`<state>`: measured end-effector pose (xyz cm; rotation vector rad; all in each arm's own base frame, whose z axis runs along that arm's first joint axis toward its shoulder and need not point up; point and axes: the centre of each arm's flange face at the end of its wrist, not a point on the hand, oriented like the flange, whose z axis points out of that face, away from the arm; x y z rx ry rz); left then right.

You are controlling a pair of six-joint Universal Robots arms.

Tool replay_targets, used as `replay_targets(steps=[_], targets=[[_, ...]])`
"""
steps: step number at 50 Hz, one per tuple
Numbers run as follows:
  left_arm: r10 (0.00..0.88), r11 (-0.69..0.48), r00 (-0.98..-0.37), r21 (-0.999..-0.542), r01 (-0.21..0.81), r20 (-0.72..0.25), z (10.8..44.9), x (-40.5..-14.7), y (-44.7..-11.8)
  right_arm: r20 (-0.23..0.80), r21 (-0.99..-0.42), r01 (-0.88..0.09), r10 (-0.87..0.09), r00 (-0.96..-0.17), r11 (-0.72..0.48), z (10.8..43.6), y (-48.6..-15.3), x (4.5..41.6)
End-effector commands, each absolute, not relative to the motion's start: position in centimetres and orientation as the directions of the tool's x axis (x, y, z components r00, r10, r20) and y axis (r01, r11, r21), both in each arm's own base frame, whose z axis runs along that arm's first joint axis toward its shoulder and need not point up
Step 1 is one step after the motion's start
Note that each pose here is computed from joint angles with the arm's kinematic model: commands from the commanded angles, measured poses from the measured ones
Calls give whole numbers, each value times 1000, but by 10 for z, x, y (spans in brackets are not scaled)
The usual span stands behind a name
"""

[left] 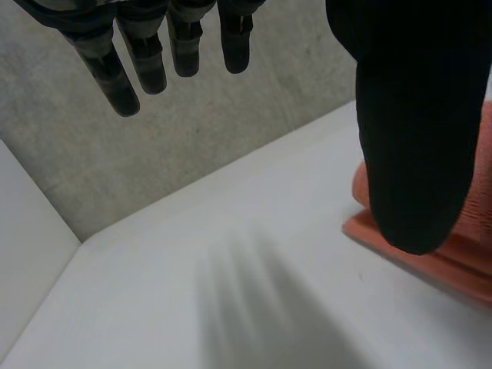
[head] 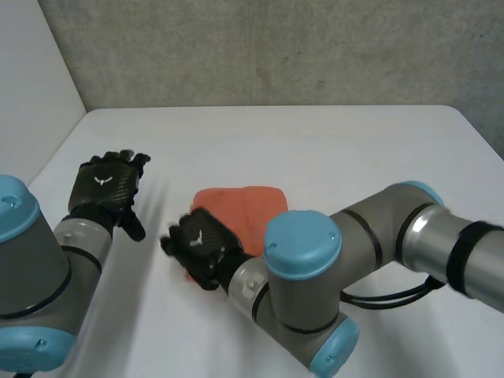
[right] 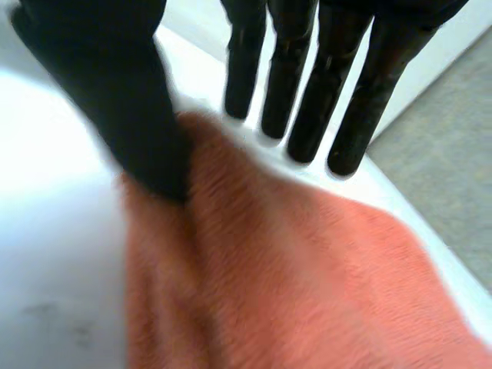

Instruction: Fold the laundry

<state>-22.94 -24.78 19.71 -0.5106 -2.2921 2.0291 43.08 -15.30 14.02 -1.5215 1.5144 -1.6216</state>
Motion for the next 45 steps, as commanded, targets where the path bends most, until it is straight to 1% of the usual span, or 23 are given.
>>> replay_targets(steps=[1, 3, 4, 5, 6, 7, 8, 9, 10, 11, 12, 14, 15, 16, 23, 30, 37, 39, 40, 42, 43, 44, 45], targets=[[277, 59, -946, -980, 191, -168, 204, -240, -262, 291, -953, -223, -816, -500, -203, 205, -186, 409], [315, 58, -938, -983, 175, -148, 202, -253, -266, 174, -983, -153, -802, -571, -104, 216, -199, 395], [315, 58, -937, -983, 175, -148, 202, -253, -266, 173, -983, -153, -802, -571, -103, 216, -199, 394], [353, 59, -928, -987, 151, -121, 203, -263, -262, 112, -992, -115, -791, -601, -54, 220, -206, 387], [353, 59, -928, -987, 151, -120, 203, -263, -262, 51, -997, -81, -774, -632, 1, 221, -216, 378], [393, 71, -916, -991, 117, -80, 203, -274, -257, 50, -997, -81, -773, -632, 2, 221, -216, 378], [428, 101, -903, -992, 79, -28, 202, -283, -253, 2, -997, -61, -753, -658, 51, 219, -226, 369], [429, 101, -903, -992, 79, -28, 202, -283, -253, 1, -997, -61, -753, -658, 52, 219, -226, 369], [463, 151, -886, -987, 50, 26, 197, -293, -248, -36, -994, -51, -733, -680, 97, 215, -233, 362], [488, 204, -870, -978, 32, 74, 192, -300, -244, -58, -989, -59, -715, -697, 138, 210, -239, 355], [488, 205, -870, -978, 32, 74, 192, -300, -244, -58, -989, -59, -714, -697, 138, 210, -239, 355], [509, 255, -853, -967, 26, 111, 186, -307, -239, -76, -971, -103, -686, -724, 216, 193, -248, 346], [513, 301, -847, -953, 30, 135, 179, -311, -237, -76, -971, -103, -686, -724, 217, 192, -248, 346], [507, 341, -850, -939, 43, 145, 172, -313, -237, -86, -956, -131, -674, -733, 264, 177, -254, 342], [468, 447, -874, -888, 106, 131, 148, -308, -239, -116, -906, -190, -654, -748, 379, 136, -270, 341], [394, 478, -913, -872, 107, 103, 141, -290, -250, -119, -898, -203, -659, -743, 391, 133, -275, 345], [394, 439, -915, -893, 99, 93, 160, -288, -252, -110, -910, -194, -663, -740, 367, 150, -276, 346], [402, 385, -910, -920, 69, 100, 184, -288, -251, -101, -933, -164, -667, -738, 322, 178, -275, 344], [402, 385, -910, -920, 68, 100, 184, -288, -251, -101, -933, -163, -667, -738, 322, 178, -275, 344], [410, 317, -906, -948, 30, 108, 213, -287, -249, -81, -962, -115, -663, -744, 246, 216, -270, 339], [410, 316, -906, -948, 30, 108, 214, -287, -249, -81, -963, -115, -663, -744, 246, 216, -270, 339], [416, 277, -903, -961, 7, 113, 230, -286, -247, -72, -975, -86, -656, -751, 206, 235, -270, 334], [416, 277, -902, -961, 7, 113, 230, -286, -247, -62, -984, -59, -637, -769, 167, 250, -272, 326]])
